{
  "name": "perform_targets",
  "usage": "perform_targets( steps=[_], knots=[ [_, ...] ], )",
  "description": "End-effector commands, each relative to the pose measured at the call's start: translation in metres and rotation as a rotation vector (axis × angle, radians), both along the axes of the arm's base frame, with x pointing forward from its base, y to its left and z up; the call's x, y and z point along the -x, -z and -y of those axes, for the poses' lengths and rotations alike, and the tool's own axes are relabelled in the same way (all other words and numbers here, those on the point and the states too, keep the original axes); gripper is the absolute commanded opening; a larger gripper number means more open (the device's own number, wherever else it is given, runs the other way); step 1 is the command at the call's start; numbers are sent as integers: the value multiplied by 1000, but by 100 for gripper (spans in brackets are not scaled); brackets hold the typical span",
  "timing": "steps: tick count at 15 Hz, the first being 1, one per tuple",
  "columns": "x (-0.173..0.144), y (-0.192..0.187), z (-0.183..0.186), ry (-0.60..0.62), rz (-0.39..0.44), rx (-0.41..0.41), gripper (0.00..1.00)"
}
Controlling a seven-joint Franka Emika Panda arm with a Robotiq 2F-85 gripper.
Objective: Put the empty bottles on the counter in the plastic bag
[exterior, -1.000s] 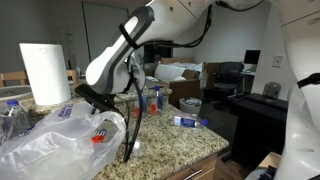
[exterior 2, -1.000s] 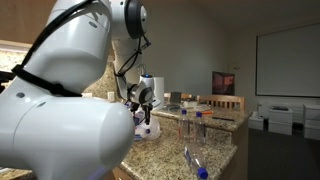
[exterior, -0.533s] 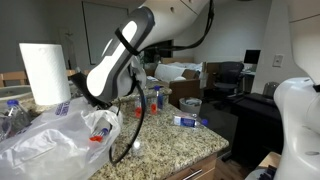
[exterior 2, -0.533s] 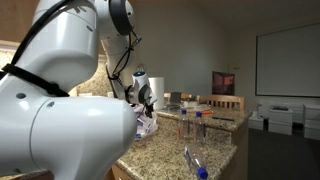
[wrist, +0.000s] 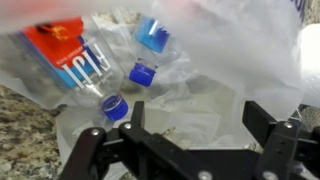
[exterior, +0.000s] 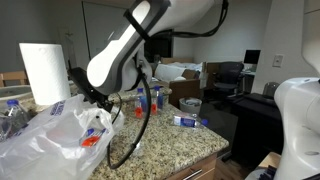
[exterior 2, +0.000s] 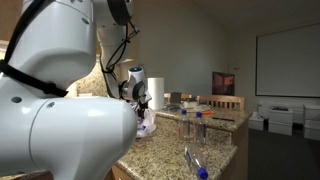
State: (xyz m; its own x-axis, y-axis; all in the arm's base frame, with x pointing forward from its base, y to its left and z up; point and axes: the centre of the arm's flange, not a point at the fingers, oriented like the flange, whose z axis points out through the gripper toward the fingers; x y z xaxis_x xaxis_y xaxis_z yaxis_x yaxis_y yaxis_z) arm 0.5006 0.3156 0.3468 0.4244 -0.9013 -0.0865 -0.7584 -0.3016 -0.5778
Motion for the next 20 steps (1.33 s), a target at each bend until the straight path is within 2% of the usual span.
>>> perform_targets(
  steps=[1, 5, 9, 11, 14, 17, 20],
  knots=[
    [25, -24, 44, -63, -105, -62, 100],
    [28, -43, 88, -113, -187, -81, 100],
    [5, -44, 139, -198, -271, -84, 100],
    [-4, -47, 161, -252, -252, -70, 100],
    [-12, -59, 191, -356, -130, -43, 100],
    [-15, -72, 205, -490, -33, 22, 100],
    [-20, -86, 218, -622, 21, 101, 100]
  ],
)
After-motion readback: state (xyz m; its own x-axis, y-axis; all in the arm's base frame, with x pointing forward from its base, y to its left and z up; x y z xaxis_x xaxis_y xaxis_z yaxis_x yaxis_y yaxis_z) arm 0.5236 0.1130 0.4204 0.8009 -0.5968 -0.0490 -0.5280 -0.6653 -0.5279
